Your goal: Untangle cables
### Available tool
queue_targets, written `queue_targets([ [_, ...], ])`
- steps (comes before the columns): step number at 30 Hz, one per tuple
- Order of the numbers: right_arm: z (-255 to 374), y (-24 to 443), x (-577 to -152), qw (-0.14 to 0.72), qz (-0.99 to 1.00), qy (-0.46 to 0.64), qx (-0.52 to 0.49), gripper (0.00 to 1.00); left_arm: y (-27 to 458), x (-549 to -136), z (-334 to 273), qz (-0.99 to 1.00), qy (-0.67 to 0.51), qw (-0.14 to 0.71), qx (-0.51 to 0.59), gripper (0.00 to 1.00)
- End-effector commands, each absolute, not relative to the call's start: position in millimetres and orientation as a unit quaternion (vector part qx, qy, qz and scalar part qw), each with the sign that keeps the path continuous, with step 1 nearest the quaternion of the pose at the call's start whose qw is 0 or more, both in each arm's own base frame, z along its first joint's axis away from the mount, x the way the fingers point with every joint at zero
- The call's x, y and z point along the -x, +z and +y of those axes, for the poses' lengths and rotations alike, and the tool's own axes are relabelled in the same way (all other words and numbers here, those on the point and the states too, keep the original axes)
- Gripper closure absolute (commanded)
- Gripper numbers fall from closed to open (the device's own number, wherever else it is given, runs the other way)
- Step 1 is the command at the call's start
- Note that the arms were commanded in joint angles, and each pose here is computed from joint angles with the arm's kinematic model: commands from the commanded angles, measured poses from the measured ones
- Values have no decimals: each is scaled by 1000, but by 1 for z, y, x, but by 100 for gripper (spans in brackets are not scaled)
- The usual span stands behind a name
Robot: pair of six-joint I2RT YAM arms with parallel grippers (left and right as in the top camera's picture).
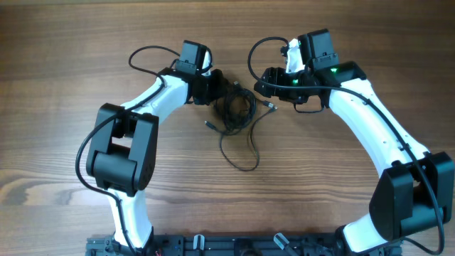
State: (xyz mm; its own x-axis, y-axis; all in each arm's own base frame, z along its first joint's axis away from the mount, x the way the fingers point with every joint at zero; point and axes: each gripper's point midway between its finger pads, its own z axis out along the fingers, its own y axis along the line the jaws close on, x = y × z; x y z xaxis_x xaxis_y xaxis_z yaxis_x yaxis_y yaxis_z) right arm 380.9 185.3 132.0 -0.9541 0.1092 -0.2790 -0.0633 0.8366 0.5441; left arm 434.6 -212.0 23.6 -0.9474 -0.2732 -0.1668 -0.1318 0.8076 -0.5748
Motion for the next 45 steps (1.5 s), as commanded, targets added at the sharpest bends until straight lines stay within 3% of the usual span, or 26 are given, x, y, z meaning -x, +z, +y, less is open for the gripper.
queue_targets([
  [1,189,129,-380,145,947,287,5,30,49,-447,-194,931,-314,138,127,83],
  [3,189,129,-380,148,947,285,13,30,71,-449,-189,922,-332,151,126,55],
  [5,189,129,-380,148,947,286,12,30,96,-451,-187,916,-341,172,123,42],
  [8,189,129,-380,148,947,285,12,30,108,-448,-195,912,-349,177,121,39],
  [13,189,127,-380,145,947,285,11,30,86,-441,-214,923,-312,161,159,39],
  [16,189,126,-379,142,948,284,10,30,71,-432,-234,929,-299,150,161,27],
  [25,188,125,-377,137,949,283,9,30,4,-429,-236,943,-238,126,194,28],
  [27,188,124,-377,137,949,283,9,30,-7,-430,-236,944,-235,124,195,32],
  [29,188,124,-377,137,949,282,10,30,-10,-432,-237,944,-237,126,195,45],
  [32,188,124,-376,134,950,282,9,30,-6,-441,-234,939,-243,141,198,78],
  [35,187,123,-374,131,951,281,9,30,-10,-450,-209,938,-221,151,221,96],
  [40,187,123,-374,130,951,281,8,30,-12,-455,-162,947,-181,156,214,96],
  [45,187,123,-374,131,951,281,8,29,0,-452,-89,940,-120,153,279,96],
])
